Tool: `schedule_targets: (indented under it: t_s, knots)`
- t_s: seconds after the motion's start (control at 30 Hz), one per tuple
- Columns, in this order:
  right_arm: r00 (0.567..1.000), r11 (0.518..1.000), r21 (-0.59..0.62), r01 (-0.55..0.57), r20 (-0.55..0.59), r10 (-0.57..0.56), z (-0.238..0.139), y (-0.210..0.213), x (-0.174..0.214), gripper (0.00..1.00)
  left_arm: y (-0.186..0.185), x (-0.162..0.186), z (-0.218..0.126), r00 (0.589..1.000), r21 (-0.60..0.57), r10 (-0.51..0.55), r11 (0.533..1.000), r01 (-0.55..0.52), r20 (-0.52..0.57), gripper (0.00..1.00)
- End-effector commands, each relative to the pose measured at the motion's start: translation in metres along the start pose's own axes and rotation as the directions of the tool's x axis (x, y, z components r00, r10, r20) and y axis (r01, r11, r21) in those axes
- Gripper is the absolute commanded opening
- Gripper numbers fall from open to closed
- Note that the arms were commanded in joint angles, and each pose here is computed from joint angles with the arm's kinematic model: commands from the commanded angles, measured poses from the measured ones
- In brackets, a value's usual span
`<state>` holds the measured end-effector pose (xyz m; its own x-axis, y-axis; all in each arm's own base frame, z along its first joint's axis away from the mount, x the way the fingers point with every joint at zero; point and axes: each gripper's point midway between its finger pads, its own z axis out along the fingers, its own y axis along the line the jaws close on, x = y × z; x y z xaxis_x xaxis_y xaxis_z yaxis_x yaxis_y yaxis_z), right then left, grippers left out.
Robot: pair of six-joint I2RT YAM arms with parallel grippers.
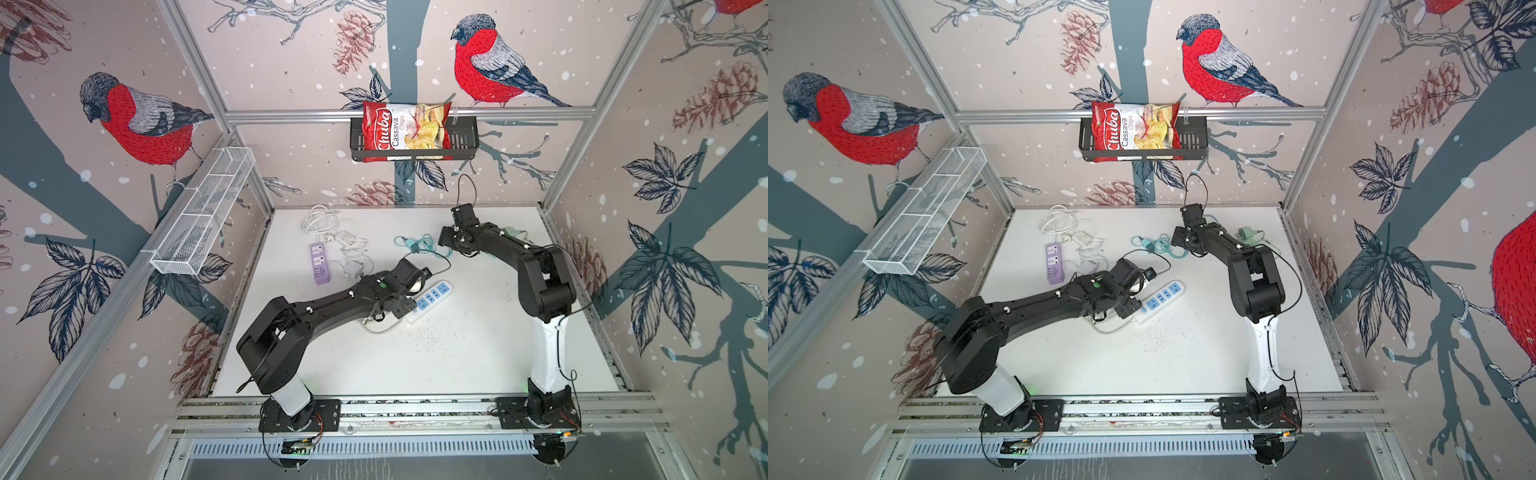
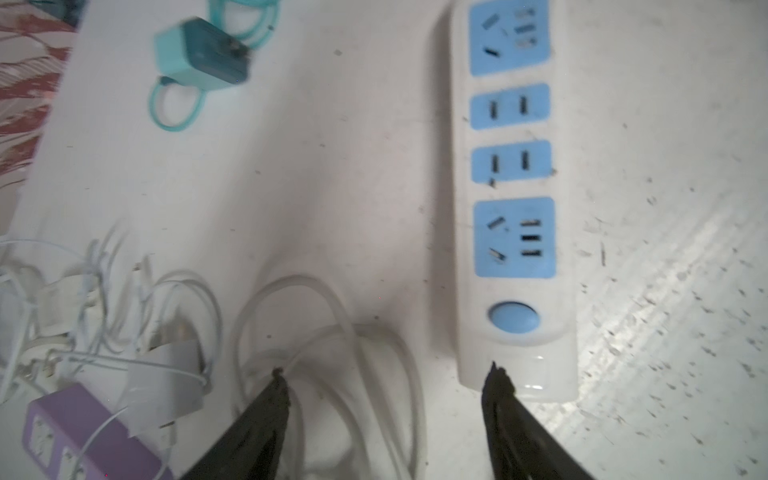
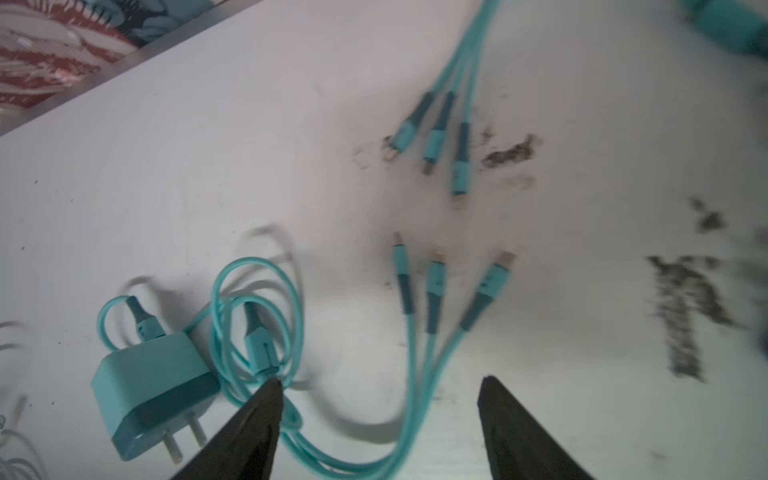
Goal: Insert the plug
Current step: 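Lower the right gripper onto the teal charger and close on it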
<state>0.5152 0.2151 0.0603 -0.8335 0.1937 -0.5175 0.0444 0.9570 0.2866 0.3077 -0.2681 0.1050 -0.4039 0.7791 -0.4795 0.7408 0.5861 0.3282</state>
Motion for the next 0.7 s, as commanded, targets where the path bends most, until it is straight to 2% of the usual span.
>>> schedule_targets:
  t_s: [0.0,0.13,0.23,0.4,0.53,0.67]
  knots:
    - [1.000,0.998,-0.058,-0.018,-0.014,0.017,0.011,0.023,0.002,0.75,0.029,-0.009,-0.012,0.996,-0.102,-0.073,0.992,0.078,0.051,0.76]
    - [0.999,0.993,-0.115,0.031,0.011,-0.030,0.014,0.051,0.000,0.75,0.076,-0.015,-0.023,0.975,-0.202,-0.188,0.957,0.209,0.116,0.77]
    - [0.993,0.989,-0.099,0.106,0.059,-0.101,0.007,0.064,-0.003,0.76,0.100,-0.010,-0.027,0.956,-0.243,-0.260,0.927,0.286,0.135,0.77]
    - [0.975,0.977,-0.075,0.202,0.105,-0.194,-0.004,0.075,-0.004,0.77,0.117,0.002,-0.031,0.923,-0.281,-0.349,0.880,0.382,0.162,0.77]
    - [0.946,0.940,-0.130,0.314,0.127,-0.299,-0.007,0.100,0.002,0.77,0.125,0.012,-0.035,0.884,-0.293,-0.429,0.834,0.467,0.188,0.77]
    - [0.914,0.907,-0.129,0.401,0.126,-0.386,-0.002,0.117,0.006,0.72,0.125,0.019,-0.038,0.841,-0.277,-0.500,0.794,0.541,0.207,0.77]
